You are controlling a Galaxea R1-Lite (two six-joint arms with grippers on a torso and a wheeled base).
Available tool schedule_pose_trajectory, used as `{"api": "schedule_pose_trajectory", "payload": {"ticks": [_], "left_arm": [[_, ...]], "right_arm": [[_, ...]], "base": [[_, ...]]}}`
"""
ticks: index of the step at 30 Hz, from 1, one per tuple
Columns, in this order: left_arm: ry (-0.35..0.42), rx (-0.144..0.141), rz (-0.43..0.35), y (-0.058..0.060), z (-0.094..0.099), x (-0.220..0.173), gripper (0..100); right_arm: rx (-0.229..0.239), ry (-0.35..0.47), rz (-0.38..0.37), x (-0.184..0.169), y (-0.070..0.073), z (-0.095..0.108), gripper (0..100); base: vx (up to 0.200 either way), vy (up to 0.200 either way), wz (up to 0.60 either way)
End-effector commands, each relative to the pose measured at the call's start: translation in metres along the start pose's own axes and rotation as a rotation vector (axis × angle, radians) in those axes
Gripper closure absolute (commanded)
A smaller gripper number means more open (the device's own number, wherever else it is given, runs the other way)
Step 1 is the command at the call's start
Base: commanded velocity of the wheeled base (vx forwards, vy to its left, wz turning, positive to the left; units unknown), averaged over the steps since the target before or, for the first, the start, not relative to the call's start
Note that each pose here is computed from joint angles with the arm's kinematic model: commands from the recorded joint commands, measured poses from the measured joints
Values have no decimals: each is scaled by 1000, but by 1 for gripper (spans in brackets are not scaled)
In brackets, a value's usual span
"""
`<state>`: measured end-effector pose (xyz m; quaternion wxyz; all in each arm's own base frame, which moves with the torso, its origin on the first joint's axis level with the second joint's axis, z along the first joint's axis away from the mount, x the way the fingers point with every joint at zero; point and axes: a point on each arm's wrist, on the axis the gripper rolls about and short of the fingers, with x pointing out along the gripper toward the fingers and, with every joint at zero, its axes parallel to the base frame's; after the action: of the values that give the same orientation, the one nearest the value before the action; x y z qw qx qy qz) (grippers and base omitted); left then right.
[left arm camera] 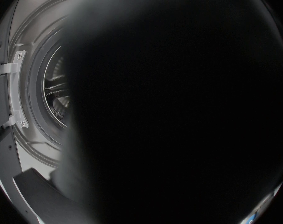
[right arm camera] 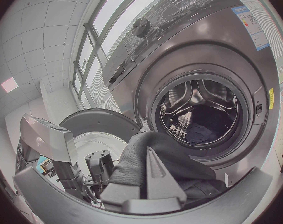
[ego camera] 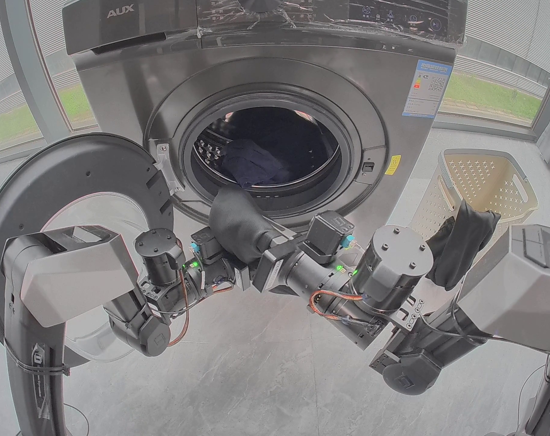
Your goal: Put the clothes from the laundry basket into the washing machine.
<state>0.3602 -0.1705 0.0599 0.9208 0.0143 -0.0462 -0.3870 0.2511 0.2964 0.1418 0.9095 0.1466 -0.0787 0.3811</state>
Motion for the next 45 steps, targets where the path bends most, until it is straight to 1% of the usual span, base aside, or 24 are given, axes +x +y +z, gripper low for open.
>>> {"api": "schedule_pose_trajectory", "payload": {"ticks": [1,3,4,6,8,10,12,13,16,19,20,22,23,26,28,29,30,31,34,36,38,40,43,45], "left_arm": [[-11,2,10,2,0,2,100],[-17,-1,21,4,2,2,100],[-22,-13,40,5,3,2,100],[-50,-24,90,14,10,3,100],[-79,-23,125,21,19,3,100],[-100,-22,137,24,28,0,100],[-113,-23,141,24,37,-5,100],[-114,-23,141,23,39,-6,100],[-122,-20,128,14,52,-15,100],[-131,-20,112,5,63,-21,100],[-131,-20,112,4,63,-21,100],[-146,-20,78,-13,78,-28,100],[-147,-20,67,-18,81,-32,100],[-143,-22,52,-29,87,-40,100],[-139,-27,66,-34,89,-44,100],[-136,-28,77,-36,89,-46,100],[-136,-27,82,-36,90,-46,100],[-131,-22,96,-36,89,-48,100],[-131,-33,154,-36,92,-54,100],[-127,-43,176,-36,92,-56,100],[-113,-49,203,-34,89,-60,100],[-102,-51,222,-30,88,-66,100],[-84,-71,230,-30,86,-74,100],[-82,-81,230,-31,86,-76,100]], "right_arm": [[-2,-1,-6,-1,-2,1,100],[-3,-5,-24,-2,-6,2,100],[-5,-10,-39,-2,-9,5,100],[-12,-11,-73,-5,-20,11,100],[-20,8,-101,-10,-30,12,100],[-25,40,-128,-15,-38,8,100],[-28,78,-159,-22,-48,1,100],[-29,81,-161,-22,-49,1,100],[-36,114,-200,-26,-62,-7,100],[-42,153,-209,-25,-67,-21,100],[-42,153,-209,-25,-67,-22,100],[-51,185,-206,-23,-67,-35,100],[-53,188,-197,-23,-65,-37,100],[-60,181,-168,-23,-60,-37,100],[-57,173,-140,-23,-54,-34,100],[-53,154,-124,-23,-50,-28,0],[-51,147,-119,-23,-48,-26,0],[-42,125,-103,-24,-42,-16,0],[-51,153,-89,-46,-37,-5,0],[-49,159,-58,-56,-32,2,0],[-60,191,11,-76,-23,10,0],[-85,228,51,-95,-19,14,0],[-92,270,64,-118,-16,16,0],[-86,294,45,-127,-20,16,0]], "base": [[0,0,0],[0,0,0],[0,0,0],[0,0,0],[0,0,0],[0,0,0],[0,0,0],[0,0,0],[0,0,0],[0,0,0],[0,0,0],[0,0,0],[0,0,0],[0,0,0],[0,0,0],[0,0,0],[0,0,0],[0,0,0],[0,0,0],[0,0,0],[0,0,0],[0,0,0],[0,0,0],[0,0,0]]}}
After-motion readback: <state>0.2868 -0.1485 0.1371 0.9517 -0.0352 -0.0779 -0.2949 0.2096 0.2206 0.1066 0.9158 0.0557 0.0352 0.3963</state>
